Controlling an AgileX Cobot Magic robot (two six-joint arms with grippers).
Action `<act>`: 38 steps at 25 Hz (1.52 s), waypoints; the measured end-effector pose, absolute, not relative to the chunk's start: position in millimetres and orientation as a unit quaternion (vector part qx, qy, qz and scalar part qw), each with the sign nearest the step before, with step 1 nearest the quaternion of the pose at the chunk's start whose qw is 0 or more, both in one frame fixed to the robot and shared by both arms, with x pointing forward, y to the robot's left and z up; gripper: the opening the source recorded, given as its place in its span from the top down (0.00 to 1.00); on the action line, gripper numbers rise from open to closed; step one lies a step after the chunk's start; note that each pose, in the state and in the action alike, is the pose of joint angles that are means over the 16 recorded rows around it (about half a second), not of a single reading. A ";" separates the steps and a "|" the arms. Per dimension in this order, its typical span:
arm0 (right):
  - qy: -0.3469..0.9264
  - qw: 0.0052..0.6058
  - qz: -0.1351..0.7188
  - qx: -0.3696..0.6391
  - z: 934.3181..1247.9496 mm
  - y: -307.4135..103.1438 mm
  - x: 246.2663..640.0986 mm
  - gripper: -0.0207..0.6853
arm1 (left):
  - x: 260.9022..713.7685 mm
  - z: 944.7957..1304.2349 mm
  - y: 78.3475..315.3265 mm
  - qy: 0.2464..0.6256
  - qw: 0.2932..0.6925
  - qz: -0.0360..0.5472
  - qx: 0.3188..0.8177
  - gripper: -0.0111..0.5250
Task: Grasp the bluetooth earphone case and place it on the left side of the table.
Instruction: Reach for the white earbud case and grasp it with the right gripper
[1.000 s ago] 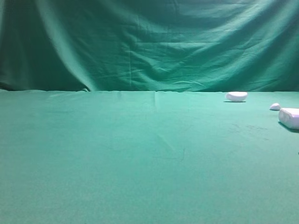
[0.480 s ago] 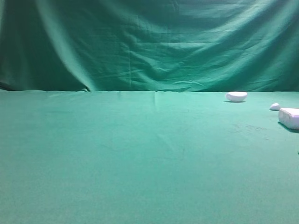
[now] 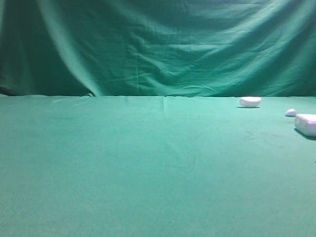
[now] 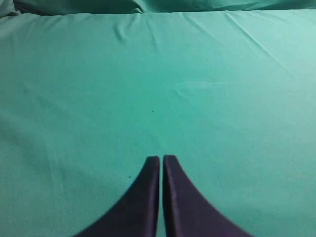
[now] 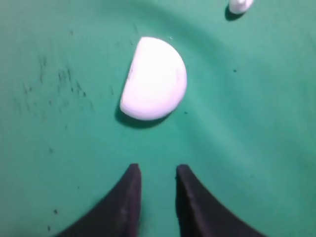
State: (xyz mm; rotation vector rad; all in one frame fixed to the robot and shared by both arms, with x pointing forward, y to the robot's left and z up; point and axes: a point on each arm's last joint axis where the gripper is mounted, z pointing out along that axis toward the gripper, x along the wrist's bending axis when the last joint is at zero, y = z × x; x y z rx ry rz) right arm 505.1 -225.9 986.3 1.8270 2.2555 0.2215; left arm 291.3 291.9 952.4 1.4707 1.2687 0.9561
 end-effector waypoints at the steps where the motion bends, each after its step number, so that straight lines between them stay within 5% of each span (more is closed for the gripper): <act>1: 0.770 0.113 0.072 0.624 981.6 -223.8 510.6 0.43 | 291.3 952.4 291.9 0.518 0.469 0.390 0.600 0.98; 6: 0.763 0.102 0.061 0.635 961.4 -216.4 532.8 0.21 | 291.3 952.4 291.9 0.518 0.469 0.390 0.600 0.98; 11: 0.752 0.096 0.057 0.649 947.2 -213.7 546.1 0.15 | 291.3 952.4 291.9 0.518 0.469 0.390 0.600 0.98; 19: 0.740 0.093 0.057 0.664 935.8 -214.1 555.6 0.20 | 291.3 952.4 291.9 0.518 0.469 0.390 0.600 0.98; 28: 0.733 0.092 0.055 0.671 936.3 -214.6 560.7 0.39 | 291.3 952.4 291.9 0.518 0.469 0.390 0.600 0.98; 38: 0.751 0.119 0.115 0.639 988.3 -181.3 590.8 0.52 | 291.3 952.4 291.9 0.518 0.469 0.390 0.600 0.98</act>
